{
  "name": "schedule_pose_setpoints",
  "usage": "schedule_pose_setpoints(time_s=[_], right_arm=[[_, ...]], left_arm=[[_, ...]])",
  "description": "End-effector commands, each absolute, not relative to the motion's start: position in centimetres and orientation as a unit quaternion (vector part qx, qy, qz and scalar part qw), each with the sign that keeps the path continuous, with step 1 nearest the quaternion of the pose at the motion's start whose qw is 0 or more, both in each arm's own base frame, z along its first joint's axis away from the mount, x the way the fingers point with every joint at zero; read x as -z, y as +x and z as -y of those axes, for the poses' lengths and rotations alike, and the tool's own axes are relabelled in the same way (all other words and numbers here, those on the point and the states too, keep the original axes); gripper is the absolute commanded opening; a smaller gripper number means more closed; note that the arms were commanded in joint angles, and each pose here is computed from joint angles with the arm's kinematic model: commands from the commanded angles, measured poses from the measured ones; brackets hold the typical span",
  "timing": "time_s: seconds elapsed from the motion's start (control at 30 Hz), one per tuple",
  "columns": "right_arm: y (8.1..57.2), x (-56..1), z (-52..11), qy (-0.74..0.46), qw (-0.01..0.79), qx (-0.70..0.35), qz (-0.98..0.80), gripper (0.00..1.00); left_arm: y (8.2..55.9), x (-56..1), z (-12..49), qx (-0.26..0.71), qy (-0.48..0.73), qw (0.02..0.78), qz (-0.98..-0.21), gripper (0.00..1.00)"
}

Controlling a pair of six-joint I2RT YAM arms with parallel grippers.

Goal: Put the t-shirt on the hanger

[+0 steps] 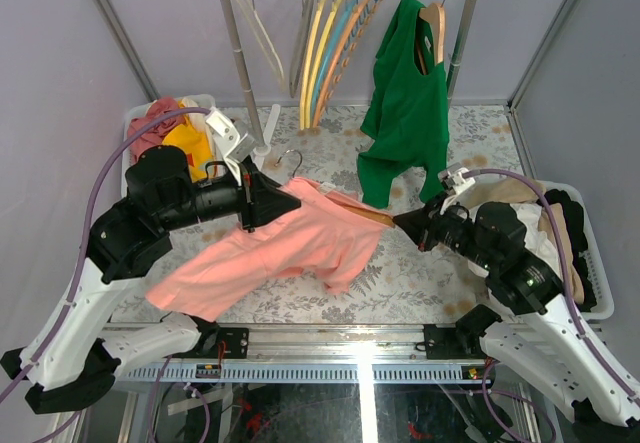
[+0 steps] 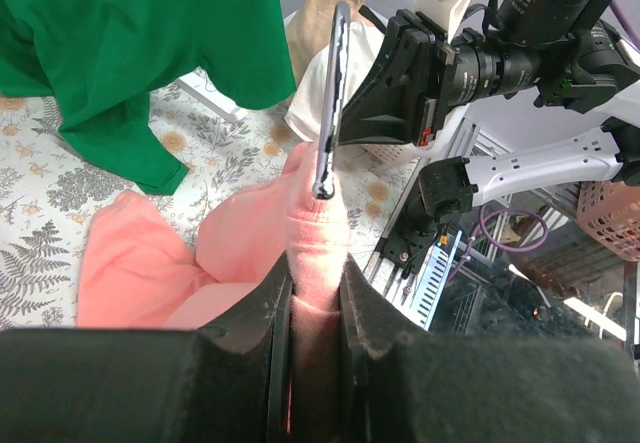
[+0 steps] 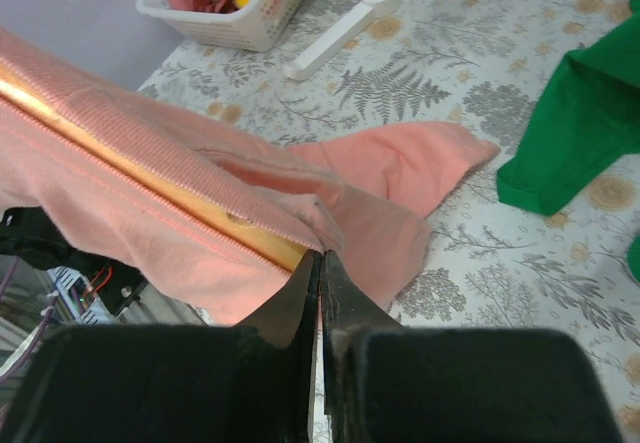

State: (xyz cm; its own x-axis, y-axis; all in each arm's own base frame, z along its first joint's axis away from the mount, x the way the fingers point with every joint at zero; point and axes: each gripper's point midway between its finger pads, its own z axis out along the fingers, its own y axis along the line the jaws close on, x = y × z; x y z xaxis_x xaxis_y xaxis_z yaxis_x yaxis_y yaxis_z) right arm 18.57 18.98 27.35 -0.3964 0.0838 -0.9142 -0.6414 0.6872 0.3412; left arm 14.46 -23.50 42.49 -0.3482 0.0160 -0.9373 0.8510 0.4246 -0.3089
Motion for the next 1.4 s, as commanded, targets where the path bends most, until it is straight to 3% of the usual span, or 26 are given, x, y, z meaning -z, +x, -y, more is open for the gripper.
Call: schedule_pose_setpoints(time_s=[0.0,0.67,1.37], right_arm=[[19.9,-29.6,-17.4,-0.152,0.551,-0.309,-0.76,0.0],[19.3,-30.9,-15.0,-0.116,0.497,-0.251,-0.822,0.0],[18.9,-48.0,-10.3,-0.061,0.637,-0.219,-0.736,0.0]], left_arm=[[14.4,-45.9,23.2,0.448,0.302,0.518,-0.663,0.0],[21.4,-49.8,21.5,0.355,0.199,0.654,-0.638,0.0],[22.6,-50.7,20.7,0.316,0.196,0.677,-0.636,0.0]])
